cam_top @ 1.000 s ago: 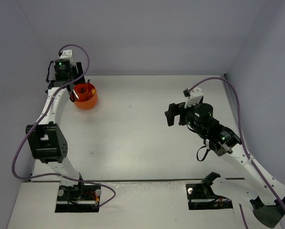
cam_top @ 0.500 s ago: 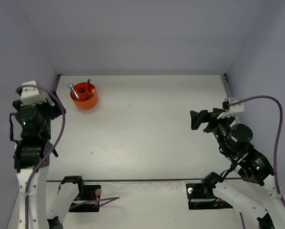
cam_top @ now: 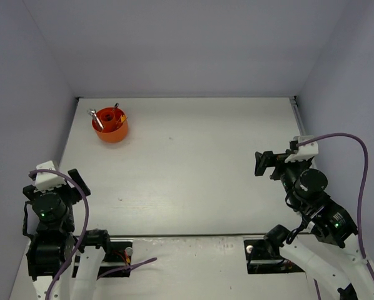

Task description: Sort the tools into containers

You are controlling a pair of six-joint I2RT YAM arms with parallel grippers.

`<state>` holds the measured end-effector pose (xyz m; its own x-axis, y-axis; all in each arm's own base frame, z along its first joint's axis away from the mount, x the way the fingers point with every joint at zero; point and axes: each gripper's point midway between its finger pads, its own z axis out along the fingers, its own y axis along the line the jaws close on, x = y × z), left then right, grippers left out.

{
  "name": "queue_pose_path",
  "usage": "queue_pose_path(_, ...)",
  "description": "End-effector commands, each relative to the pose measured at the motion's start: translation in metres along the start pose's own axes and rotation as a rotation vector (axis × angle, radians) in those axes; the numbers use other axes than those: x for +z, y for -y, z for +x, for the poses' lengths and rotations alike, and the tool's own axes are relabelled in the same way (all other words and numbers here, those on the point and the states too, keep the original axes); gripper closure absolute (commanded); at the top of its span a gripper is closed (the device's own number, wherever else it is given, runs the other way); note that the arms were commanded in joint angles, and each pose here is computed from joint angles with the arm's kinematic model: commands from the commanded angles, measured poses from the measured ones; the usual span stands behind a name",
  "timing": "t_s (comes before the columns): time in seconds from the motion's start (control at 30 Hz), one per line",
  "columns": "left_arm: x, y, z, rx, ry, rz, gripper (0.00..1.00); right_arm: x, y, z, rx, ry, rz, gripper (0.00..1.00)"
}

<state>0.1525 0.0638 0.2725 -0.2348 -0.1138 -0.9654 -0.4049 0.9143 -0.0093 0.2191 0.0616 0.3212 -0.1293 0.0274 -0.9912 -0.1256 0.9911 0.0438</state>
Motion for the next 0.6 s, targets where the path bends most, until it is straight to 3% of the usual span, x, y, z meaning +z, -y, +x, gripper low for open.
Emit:
queue_pose_path(0.0,0.0039,-0.0082,0.0037,-0.034,-0.002,-0.061,0.15,0.0101,0.0003,-0.0045,-0.006,0.016,0.027,0.0)
queue_pose_path(0.57,0.0138,-0.0039,0.0083,-0.011,-0.054,-0.061,0.14,0.0166,-0.007,-0.0011,0.004,-0.006,0.01,0.0)
